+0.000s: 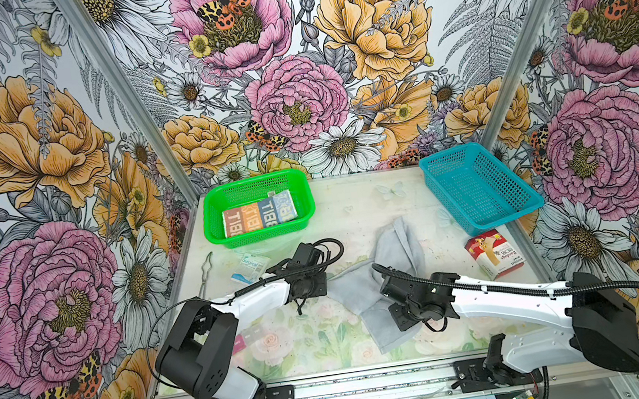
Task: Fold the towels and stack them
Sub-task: 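Pinch the grey towel's edges with both grippers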
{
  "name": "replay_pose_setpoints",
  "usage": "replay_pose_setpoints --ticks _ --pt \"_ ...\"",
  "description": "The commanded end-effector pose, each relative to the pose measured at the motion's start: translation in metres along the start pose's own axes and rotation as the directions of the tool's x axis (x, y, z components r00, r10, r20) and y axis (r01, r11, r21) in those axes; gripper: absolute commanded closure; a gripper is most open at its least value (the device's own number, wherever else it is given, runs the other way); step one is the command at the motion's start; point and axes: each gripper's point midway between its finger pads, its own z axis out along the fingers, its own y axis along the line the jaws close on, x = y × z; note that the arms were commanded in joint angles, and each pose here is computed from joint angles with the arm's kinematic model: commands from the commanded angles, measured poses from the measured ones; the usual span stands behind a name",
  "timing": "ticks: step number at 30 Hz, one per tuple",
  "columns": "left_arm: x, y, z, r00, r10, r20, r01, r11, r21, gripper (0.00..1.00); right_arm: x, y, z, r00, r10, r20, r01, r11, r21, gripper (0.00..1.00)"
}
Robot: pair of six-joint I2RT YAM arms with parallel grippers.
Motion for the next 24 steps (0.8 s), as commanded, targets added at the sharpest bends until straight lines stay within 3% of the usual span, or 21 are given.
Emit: replay_pose_setpoints --ticks 1,4,7,15,17,20,24 --pt "0.0 0.014 0.0 1.0 -0.014 0.007 0.014 0.999 -0.043 1.0 0.001 0.002 0.01 1.0 -0.013 -0.005 0.013 1.0 0.005 0.79" --pt "0.003 0.017 0.004 1.0 -0.016 -0.002 0.016 0.999 -0.052 1.0 0.004 0.0 0.016 1.0 -0.022 -0.018 0.022 1.0 0.019 0.52" --pt "0.004 0.019 0.005 1.0 -0.018 -0.004 0.018 0.998 -0.053 1.0 0.003 0.0 0.02 0.999 -0.029 -0.018 0.029 0.999 0.024 0.45" --pt "0.005 0.02 0.007 1.0 -0.019 -0.014 0.018 0.999 -0.048 1.0 0.0 -0.011 0.028 1.0 -0.018 -0.013 0.02 0.995 0.101 0.44" --pt "0.005 0.019 0.007 1.0 -0.018 -0.012 0.017 0.999 -0.045 1.0 -0.001 -0.013 0.029 1.0 -0.014 -0.01 0.015 0.993 0.114 0.46" --pt "0.005 0.02 0.007 1.0 -0.017 -0.016 0.017 0.999 -0.046 1.0 0.0 -0.015 0.029 1.0 -0.009 -0.007 0.01 0.992 0.123 0.59" --pt "0.005 0.019 0.008 1.0 -0.015 -0.019 0.015 0.999 -0.041 1.0 0.001 -0.015 0.028 1.0 -0.01 -0.008 0.011 0.993 0.116 0.6"
